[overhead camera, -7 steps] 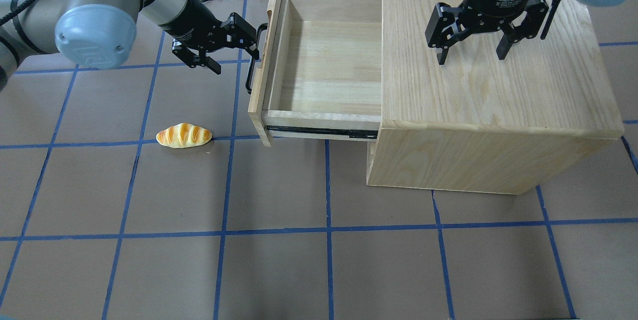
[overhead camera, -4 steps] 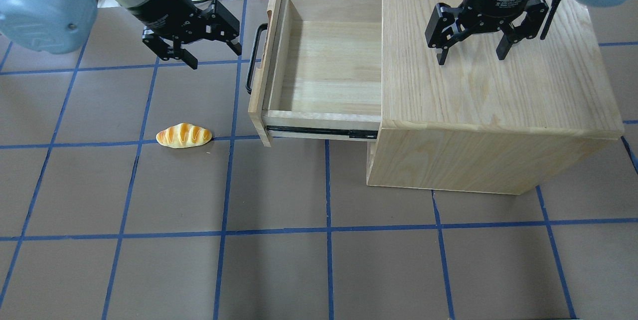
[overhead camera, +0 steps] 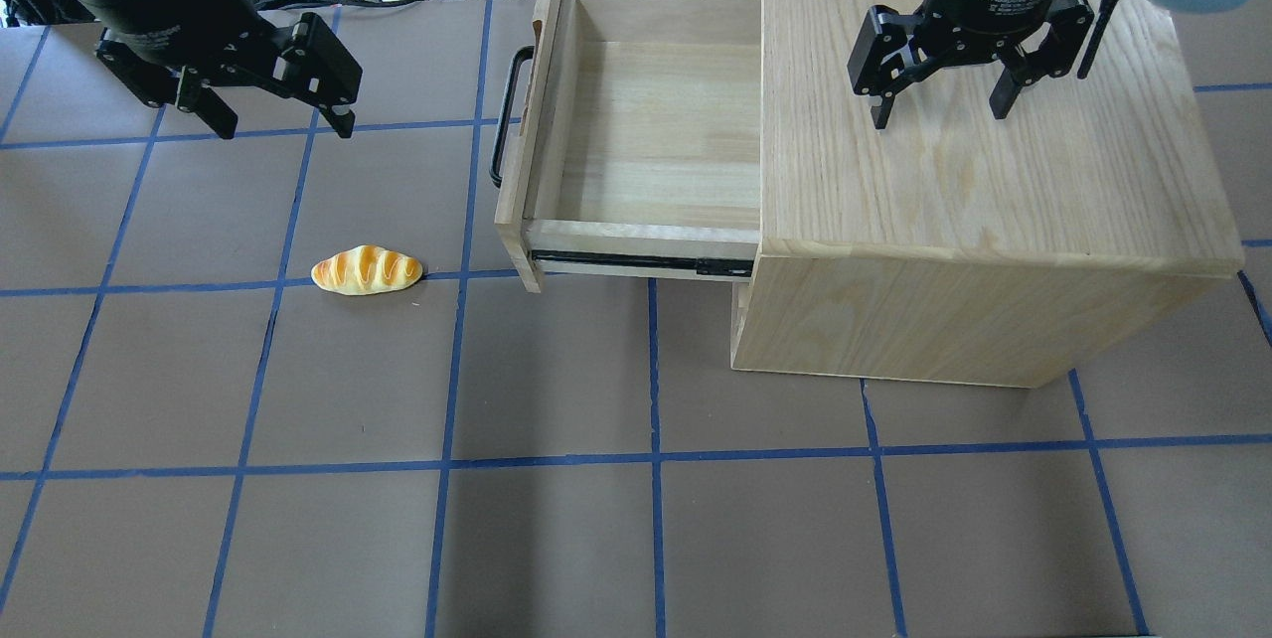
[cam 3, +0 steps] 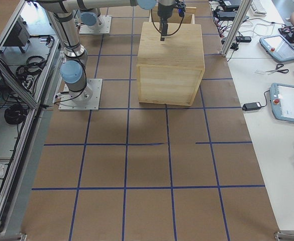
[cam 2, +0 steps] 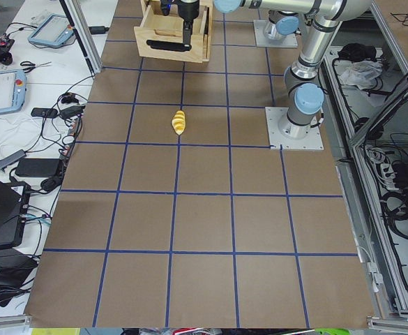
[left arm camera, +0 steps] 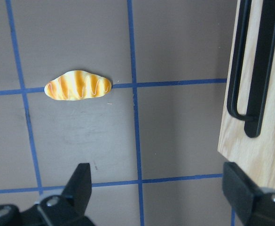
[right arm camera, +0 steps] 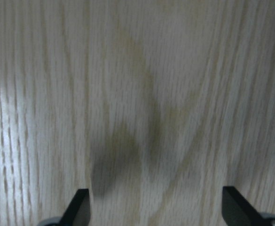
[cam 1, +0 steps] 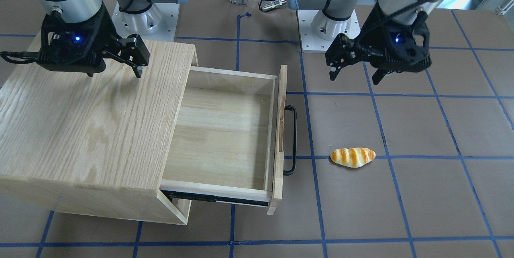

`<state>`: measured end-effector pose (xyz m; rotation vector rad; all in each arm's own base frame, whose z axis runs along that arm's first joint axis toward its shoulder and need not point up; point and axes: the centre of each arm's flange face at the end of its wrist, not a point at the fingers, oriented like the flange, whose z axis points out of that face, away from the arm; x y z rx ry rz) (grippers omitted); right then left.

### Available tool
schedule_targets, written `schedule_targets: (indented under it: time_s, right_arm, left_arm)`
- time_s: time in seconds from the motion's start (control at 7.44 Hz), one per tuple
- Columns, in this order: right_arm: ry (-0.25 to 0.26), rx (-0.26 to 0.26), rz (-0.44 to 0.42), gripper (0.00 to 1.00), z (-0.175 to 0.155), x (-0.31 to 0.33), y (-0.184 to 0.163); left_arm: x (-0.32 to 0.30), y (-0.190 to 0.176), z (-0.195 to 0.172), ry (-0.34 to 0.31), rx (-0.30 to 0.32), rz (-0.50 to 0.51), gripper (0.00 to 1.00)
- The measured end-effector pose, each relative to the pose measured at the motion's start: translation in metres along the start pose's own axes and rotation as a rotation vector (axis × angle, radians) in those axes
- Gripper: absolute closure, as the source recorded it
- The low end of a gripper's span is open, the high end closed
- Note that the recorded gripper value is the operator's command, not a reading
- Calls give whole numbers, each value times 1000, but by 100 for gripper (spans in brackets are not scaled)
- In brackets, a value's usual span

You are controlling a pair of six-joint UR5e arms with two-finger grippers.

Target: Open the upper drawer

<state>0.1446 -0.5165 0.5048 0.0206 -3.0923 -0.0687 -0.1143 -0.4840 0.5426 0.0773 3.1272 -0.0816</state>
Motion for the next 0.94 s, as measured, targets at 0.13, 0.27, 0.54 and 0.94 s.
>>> schedule_targets:
  time_s: [0.13,0.27,0.54,0.94]
  right_arm:
    - [0,0,0,0,0,0,0]
    - [0,0,0,0,0,0,0]
    - [0,0,1,0,0,0,0]
    - [0,0,1,0,0,0,0]
  left_arm:
    - [-1,4,-2,-14,0,3,0]
    - [-1,4,-2,-18,0,4,0]
    - [0,5,-2,-15,2,4,0]
    - [-2,3,-2,-1,3,-5,0]
